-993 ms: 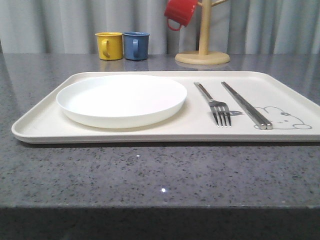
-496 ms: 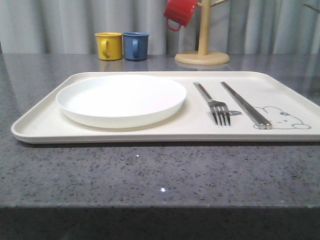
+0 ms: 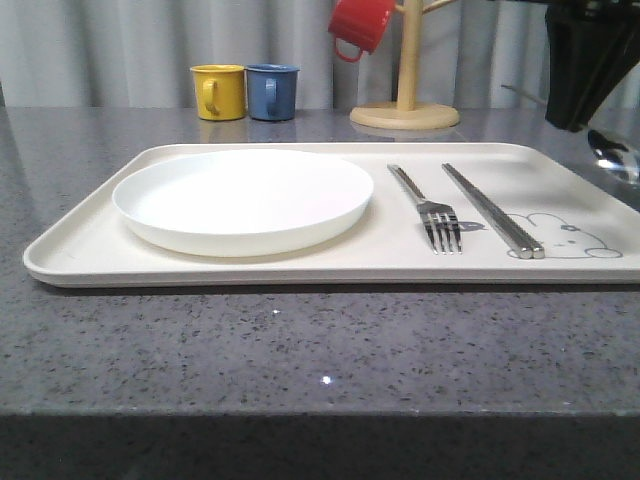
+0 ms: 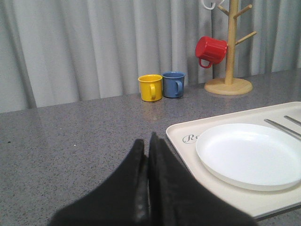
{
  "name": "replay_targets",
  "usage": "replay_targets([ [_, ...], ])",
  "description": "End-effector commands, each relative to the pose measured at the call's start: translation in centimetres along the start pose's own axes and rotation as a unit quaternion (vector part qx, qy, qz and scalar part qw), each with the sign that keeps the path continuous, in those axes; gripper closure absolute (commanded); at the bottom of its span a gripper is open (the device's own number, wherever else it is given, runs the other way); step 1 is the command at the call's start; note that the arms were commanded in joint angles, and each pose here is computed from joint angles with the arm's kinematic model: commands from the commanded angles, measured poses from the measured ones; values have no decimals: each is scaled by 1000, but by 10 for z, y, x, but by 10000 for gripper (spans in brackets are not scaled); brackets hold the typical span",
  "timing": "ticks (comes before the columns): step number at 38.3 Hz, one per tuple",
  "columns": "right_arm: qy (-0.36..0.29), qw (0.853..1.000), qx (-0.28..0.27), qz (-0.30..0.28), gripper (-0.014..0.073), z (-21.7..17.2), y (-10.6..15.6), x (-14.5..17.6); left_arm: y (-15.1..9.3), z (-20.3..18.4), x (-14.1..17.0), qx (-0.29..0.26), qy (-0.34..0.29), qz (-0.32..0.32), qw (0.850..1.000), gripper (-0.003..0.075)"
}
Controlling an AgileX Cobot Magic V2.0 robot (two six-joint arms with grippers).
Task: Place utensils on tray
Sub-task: 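Lower the spoon onto the tray beside the chopsticks and release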
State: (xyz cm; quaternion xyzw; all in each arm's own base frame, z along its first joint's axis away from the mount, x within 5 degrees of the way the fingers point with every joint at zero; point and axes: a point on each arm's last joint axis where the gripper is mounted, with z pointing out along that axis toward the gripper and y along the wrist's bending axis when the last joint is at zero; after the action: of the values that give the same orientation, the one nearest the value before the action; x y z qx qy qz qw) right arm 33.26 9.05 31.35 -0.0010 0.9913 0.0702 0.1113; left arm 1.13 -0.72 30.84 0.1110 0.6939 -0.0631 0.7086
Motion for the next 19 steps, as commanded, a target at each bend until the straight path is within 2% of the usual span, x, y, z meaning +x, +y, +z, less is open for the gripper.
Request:
replay_targets([
  [1, 19, 1000, 5, -7, 608, -11, 2, 7, 1, -2, -15, -5, -49, -10, 999, 738],
  [9, 38, 999, 12, -6, 608, 4, 3, 3, 1, -2, -15, -5, -49, -10, 999, 738],
  [19, 47, 998, 22, 24, 608, 12, 2, 1, 1, -2, -15, -5, -49, -10, 999, 738],
])
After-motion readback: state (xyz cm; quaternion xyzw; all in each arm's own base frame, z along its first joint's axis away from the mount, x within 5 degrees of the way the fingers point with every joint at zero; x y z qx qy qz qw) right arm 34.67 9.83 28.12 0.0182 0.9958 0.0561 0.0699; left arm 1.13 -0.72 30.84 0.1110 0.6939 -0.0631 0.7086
